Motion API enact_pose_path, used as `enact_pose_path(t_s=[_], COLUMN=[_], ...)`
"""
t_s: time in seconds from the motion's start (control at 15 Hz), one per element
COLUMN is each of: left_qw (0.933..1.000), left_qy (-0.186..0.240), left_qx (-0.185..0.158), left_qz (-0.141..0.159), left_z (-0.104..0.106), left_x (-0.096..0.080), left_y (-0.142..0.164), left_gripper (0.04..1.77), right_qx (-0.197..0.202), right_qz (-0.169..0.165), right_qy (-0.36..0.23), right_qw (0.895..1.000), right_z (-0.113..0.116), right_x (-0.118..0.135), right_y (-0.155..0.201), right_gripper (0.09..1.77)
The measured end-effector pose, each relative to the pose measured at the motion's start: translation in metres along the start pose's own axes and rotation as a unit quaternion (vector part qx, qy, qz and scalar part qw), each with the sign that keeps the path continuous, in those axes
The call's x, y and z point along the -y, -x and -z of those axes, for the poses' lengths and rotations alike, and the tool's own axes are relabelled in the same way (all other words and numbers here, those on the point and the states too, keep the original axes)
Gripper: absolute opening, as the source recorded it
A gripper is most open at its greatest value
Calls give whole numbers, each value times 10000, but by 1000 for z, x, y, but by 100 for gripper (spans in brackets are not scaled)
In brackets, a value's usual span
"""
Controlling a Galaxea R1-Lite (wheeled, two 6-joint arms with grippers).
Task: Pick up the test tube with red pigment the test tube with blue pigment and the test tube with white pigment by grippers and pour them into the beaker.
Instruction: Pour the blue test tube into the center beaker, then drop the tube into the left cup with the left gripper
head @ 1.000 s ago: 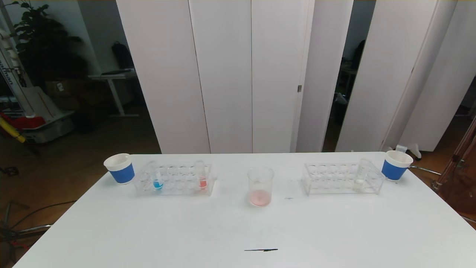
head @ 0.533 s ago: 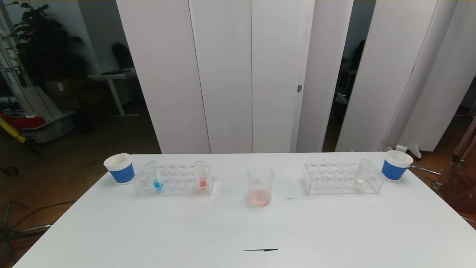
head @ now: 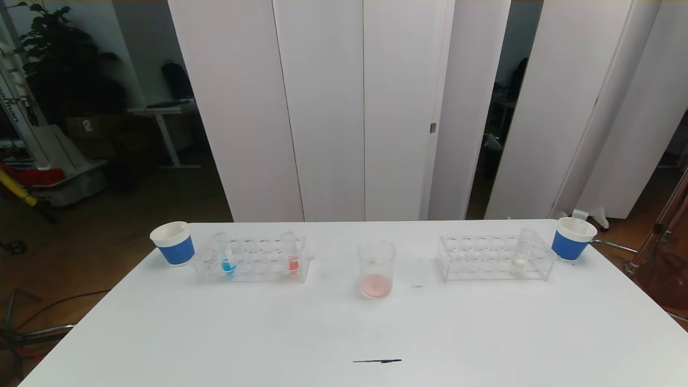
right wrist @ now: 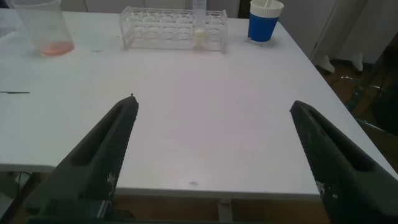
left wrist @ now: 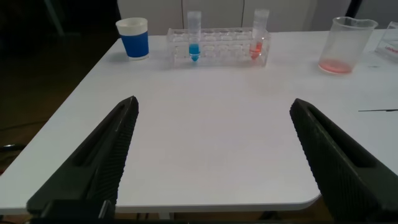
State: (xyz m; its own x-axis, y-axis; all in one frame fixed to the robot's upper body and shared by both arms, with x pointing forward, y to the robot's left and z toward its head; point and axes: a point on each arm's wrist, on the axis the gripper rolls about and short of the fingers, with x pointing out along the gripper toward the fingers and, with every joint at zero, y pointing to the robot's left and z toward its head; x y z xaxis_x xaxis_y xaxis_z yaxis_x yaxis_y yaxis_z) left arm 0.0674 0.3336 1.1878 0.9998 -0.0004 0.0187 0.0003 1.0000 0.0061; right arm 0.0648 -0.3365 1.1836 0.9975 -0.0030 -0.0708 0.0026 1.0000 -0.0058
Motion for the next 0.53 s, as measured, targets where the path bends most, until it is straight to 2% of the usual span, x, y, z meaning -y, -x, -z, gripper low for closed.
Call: enact_pose_path(t_s=[0.2,0.53], left_qw=[9997,9993], left_qy=[16,28], left_qx=[238,368], left_qz=[38,110], left_z=[-28,-98], left_x=[0,-1], left_y=[8,3], left_gripper=[174,174], right_qx=[0,-2], right_qz=[2,0], right_qy=[-2,-2], right_qw=[10000,10000], right_z=[0,0], right_x=[0,0], right_y=[0,0], right_gripper=[175,175])
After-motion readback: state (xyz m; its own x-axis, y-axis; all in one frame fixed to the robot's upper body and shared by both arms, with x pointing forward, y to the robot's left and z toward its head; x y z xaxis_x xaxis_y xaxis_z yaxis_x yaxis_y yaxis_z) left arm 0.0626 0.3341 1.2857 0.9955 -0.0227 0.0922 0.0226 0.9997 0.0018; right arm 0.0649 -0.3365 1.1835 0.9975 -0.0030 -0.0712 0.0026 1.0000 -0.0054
